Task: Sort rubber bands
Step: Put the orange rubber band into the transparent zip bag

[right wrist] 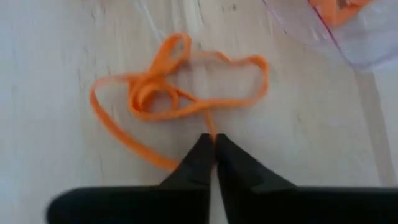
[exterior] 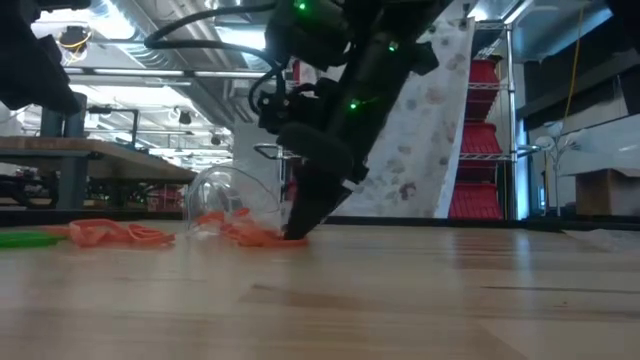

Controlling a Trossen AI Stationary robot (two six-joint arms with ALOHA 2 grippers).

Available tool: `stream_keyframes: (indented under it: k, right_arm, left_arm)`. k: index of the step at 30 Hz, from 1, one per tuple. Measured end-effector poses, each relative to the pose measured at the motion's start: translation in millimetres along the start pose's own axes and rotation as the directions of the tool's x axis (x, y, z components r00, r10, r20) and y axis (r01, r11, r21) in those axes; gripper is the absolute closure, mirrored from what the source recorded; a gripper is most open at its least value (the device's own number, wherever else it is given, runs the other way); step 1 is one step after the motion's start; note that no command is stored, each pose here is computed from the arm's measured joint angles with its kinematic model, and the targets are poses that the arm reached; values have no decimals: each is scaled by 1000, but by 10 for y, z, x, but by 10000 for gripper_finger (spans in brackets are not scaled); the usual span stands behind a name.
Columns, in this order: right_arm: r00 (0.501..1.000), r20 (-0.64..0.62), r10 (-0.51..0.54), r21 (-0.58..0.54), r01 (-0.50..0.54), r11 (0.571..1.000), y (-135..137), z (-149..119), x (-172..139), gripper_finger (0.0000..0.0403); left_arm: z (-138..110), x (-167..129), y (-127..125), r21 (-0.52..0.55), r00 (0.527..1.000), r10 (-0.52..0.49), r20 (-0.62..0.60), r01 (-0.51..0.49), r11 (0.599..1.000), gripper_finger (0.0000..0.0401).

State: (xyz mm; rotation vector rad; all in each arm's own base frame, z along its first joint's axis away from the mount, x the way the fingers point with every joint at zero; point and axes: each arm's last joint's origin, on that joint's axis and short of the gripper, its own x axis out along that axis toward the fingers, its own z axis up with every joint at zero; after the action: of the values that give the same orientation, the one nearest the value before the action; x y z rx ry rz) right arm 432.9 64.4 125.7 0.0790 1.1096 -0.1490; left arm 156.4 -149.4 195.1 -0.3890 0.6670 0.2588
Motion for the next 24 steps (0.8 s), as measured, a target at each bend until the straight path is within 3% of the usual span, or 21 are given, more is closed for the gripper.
stream_keyframes:
  k: [8,13,20,24]
  right_arm:
    - [993,-117,-9,-6,8,1000,102,-120,-448,385]
    - [996,-86,26,-13,-27,1000,171,-98,-622,400]
    - [996,72,56,20,-57,998,211,55,-590,398]
    - [998,50,-31,34,30,999,186,7,-508,392]
  left_arm:
    - [1,0,-2,-27,1000,-2,1,2,1000,323]
    - [5,0,-1,-26,1000,4,15,-4,1000,323]
    - [15,0,-21,-38,1000,-12,23,13,999,323]
    - [16,0,-22,-40,1000,-14,24,15,999,323]
